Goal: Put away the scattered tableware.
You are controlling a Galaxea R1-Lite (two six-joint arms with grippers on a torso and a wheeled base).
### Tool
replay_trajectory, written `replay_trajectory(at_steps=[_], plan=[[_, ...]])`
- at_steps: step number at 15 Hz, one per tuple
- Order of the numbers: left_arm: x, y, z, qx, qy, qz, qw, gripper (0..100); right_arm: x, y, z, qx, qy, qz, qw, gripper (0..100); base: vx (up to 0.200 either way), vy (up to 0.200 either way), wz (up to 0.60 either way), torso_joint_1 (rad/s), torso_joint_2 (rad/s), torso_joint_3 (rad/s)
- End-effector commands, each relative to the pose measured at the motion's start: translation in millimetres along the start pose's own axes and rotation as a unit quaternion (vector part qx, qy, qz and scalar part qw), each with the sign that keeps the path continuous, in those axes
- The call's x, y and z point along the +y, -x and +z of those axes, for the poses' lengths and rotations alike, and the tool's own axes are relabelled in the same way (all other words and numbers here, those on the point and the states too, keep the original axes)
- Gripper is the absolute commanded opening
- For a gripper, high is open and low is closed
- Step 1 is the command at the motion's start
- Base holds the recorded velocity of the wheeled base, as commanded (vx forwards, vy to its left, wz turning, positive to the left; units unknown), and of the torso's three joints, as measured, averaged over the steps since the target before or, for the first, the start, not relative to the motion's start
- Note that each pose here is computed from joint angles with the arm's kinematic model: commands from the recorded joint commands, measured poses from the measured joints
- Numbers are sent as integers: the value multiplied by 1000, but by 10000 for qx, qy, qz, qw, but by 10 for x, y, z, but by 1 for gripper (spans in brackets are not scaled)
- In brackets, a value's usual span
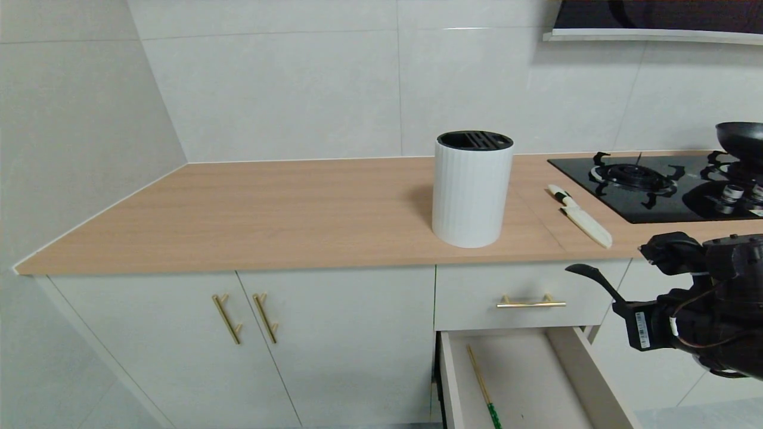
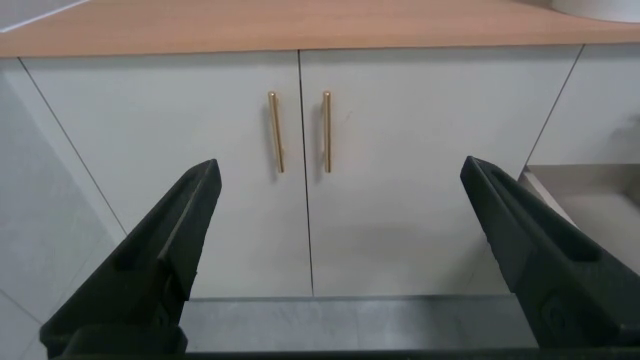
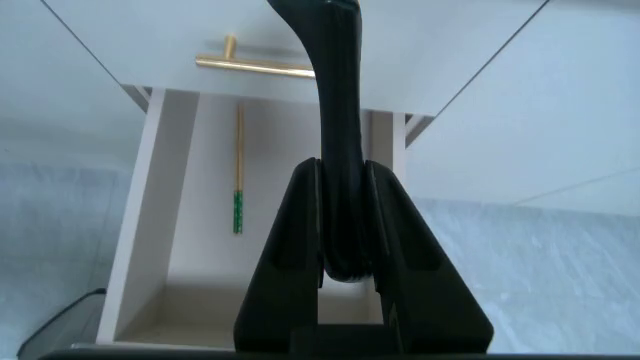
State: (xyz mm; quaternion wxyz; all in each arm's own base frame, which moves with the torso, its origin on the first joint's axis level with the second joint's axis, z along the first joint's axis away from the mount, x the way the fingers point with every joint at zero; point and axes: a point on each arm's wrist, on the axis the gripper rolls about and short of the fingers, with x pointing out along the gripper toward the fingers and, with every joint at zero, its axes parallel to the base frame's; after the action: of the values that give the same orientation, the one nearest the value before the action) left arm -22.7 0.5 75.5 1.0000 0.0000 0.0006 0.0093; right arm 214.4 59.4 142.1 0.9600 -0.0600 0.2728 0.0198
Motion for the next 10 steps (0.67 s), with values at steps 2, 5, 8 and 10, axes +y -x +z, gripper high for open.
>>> replay_trajectory(at_steps=[2,5,8,10], plan=[[0,0,0,1,0,7,10000,100,16,-57,-34,128,34,4,9999,0,0,0,0,0,0,0],[0,0,0,1,0,-1,10000,100,30,-119,-67,262,67,-8,9996,0,0,0,0,-30,68,41],[0,0,0,1,0,-1,10000,100,29,-127,-68,263,55,-7,9996,0,0,0,0,-168,401,227],[0,0,0,1,0,-1,10000,100,30,-134,-72,278,67,-8,9996,0,0,0,0,-190,464,273]])
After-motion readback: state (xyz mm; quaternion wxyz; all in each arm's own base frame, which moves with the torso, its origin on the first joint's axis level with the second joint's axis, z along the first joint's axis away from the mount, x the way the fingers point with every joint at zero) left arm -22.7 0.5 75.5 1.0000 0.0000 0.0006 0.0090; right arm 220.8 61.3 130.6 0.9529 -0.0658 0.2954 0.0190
